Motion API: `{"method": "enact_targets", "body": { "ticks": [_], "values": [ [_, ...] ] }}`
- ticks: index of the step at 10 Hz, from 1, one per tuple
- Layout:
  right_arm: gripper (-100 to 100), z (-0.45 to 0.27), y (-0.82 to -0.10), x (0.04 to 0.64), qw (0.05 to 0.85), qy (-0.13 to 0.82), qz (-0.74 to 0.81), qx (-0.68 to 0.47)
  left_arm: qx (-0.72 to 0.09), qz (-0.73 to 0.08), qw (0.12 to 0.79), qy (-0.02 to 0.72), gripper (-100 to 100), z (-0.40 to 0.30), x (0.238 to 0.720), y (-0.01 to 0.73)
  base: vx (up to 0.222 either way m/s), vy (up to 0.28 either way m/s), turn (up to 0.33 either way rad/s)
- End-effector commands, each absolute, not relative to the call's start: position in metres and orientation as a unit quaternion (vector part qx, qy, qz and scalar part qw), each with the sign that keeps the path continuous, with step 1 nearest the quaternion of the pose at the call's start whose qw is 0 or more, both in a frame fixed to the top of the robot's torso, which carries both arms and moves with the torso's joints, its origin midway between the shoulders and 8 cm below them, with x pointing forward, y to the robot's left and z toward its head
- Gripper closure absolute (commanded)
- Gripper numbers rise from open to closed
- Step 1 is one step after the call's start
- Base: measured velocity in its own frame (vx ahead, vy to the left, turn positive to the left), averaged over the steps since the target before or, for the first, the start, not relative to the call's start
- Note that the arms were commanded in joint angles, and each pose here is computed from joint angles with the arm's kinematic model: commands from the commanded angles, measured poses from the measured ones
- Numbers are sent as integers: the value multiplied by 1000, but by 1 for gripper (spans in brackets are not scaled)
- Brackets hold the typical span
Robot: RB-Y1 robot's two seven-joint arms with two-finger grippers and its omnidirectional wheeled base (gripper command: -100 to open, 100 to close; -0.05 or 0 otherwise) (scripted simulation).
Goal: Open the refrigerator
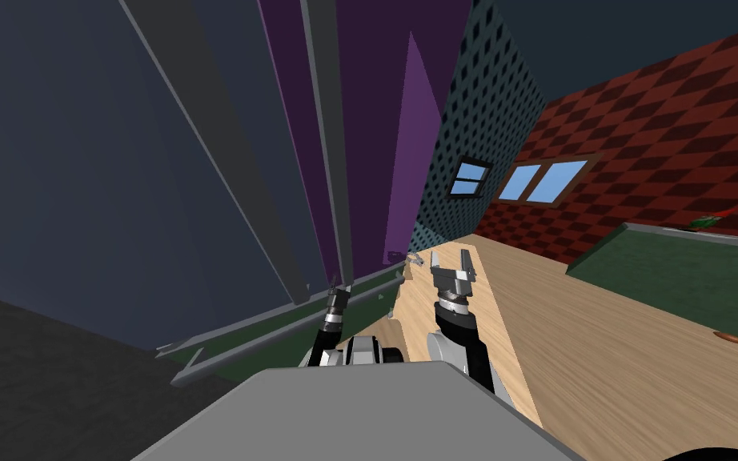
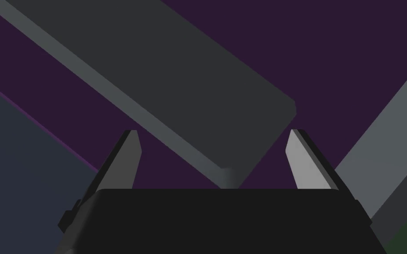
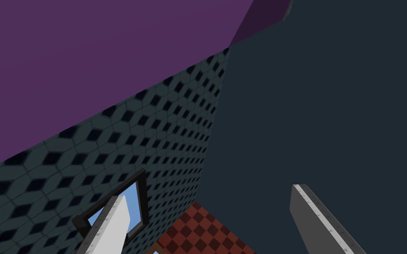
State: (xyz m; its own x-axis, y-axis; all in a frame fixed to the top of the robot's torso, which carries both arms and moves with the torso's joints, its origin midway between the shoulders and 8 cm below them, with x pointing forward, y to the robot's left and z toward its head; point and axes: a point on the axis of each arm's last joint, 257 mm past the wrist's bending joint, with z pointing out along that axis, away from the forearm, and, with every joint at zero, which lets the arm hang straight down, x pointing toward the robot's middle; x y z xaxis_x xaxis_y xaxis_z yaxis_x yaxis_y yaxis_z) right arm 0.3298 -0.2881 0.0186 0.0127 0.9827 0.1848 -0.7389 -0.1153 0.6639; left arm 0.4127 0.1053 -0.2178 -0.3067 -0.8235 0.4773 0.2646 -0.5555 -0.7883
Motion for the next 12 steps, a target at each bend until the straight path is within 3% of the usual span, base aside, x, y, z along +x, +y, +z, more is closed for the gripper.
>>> {"method": "enact_targets", "body": {
  "ticks": [1, 2, 3, 5, 12],
  "values": [
    [0, 19, -288, 330, 637, 192, 676, 318, -464, -750, 361, 303, -100, -208, 422, 101, 17, 4, 20],
    [0, 19, -288, 330, 637, 192, 676, 318, -466, -749, 361, 304, -100, -214, 419, 102, 0, 0, 0],
    [0, 19, -288, 330, 637, 192, 676, 318, -464, -750, 362, 302, 100, -217, 414, 105, -11, -2, -40],
    [0, 19, -288, 330, 637, 192, 676, 318, -465, -749, 361, 303, 100, -218, 413, 104, -10, -6, -16],
    [0, 19, -288, 330, 637, 192, 676, 318, -486, -721, 417, 266, 100, -210, 406, 160, -77, -262, 185]
  ]
}}
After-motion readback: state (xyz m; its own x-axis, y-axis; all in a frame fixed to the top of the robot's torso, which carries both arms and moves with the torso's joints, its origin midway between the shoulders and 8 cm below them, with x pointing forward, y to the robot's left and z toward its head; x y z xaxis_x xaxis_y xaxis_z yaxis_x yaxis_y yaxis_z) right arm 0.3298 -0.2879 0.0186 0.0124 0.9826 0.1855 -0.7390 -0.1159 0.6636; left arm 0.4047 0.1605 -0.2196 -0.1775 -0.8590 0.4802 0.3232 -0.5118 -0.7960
